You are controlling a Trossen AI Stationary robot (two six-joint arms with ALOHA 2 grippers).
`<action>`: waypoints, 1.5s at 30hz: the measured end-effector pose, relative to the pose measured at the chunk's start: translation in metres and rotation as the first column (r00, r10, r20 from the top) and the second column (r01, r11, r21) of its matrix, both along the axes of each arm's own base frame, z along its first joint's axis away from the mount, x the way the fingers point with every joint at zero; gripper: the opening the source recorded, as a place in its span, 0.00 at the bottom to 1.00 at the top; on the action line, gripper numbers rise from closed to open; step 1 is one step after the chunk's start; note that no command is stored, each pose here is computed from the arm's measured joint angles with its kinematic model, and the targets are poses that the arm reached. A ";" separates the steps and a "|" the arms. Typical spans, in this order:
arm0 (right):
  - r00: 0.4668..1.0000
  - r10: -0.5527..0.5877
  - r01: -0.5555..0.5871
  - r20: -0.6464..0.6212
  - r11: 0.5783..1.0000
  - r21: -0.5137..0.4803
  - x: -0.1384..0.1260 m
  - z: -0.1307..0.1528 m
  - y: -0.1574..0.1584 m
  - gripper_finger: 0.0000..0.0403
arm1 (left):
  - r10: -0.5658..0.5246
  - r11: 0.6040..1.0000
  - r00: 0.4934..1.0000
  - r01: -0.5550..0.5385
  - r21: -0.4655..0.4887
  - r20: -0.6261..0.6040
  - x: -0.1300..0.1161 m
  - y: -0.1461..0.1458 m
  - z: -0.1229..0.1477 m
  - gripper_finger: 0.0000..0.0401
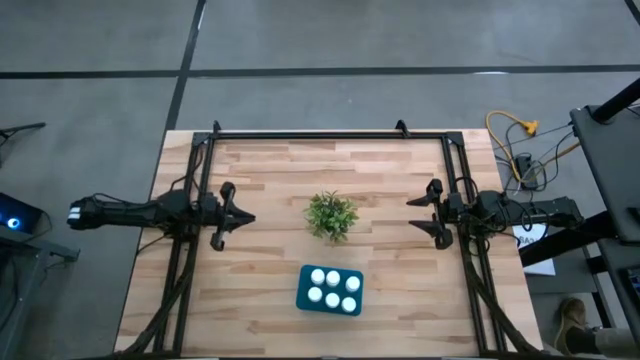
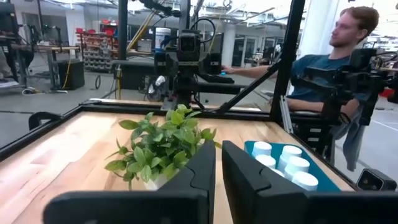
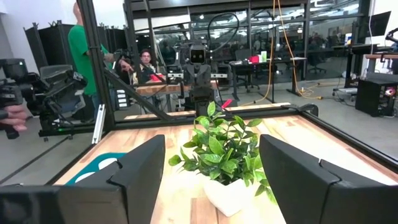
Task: Pick and place pill bottles into a basket
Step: Return to Home Position
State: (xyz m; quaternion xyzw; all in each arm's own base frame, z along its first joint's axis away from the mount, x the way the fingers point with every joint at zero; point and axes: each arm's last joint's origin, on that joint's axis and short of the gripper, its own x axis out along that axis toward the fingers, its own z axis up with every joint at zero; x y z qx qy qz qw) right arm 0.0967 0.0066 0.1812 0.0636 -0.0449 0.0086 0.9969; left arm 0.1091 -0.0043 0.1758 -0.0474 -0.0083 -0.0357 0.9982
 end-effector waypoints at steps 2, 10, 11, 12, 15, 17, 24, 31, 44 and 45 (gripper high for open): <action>1.000 0.000 0.000 0.000 1.000 0.000 0.000 0.000 0.000 0.62 | 0.000 1.000 1.000 0.000 0.009 -0.007 0.000 0.000 -0.002 0.03; 1.000 0.000 0.000 0.000 1.000 0.000 0.000 0.000 0.000 0.64 | -0.035 0.999 0.999 0.036 0.027 -0.025 0.000 -0.001 -0.005 0.00; 1.000 0.000 0.000 0.000 1.000 0.000 0.000 0.000 0.000 0.63 | -0.035 0.999 0.999 0.036 0.026 -0.032 0.000 -0.001 -0.006 0.00; 1.000 0.000 0.000 0.000 1.000 0.000 0.000 0.000 0.000 0.63 | -0.035 0.999 0.998 0.037 0.026 -0.046 0.000 -0.001 -0.008 0.00; 1.000 0.000 0.000 0.000 1.000 0.000 0.000 0.000 0.000 0.63 | -0.034 0.999 0.993 0.037 0.023 -0.112 0.000 -0.001 -0.016 0.00; 1.000 0.000 0.000 0.000 1.000 0.000 0.000 0.000 0.000 0.62 | -0.034 0.999 0.991 0.037 0.022 -0.127 0.000 -0.001 -0.018 0.00; 1.000 0.000 0.000 0.000 1.000 0.000 0.000 0.000 0.000 0.62 | -0.033 0.999 0.996 0.036 0.023 -0.088 -0.001 -0.001 -0.014 0.00; 1.000 0.000 0.000 0.000 1.000 0.000 0.000 0.000 0.000 0.63 | -0.033 0.999 0.995 0.036 0.024 -0.094 -0.001 -0.001 -0.015 0.00; 1.000 -0.013 0.013 0.002 0.991 -0.136 0.000 0.000 0.000 0.62 | -0.033 0.999 0.995 0.035 0.024 -0.096 -0.001 -0.001 -0.015 0.00; 1.000 -0.014 0.014 0.003 0.989 -0.148 0.000 0.000 0.000 0.62 | -0.033 0.999 0.995 0.035 0.024 -0.096 -0.001 -0.001 -0.015 0.00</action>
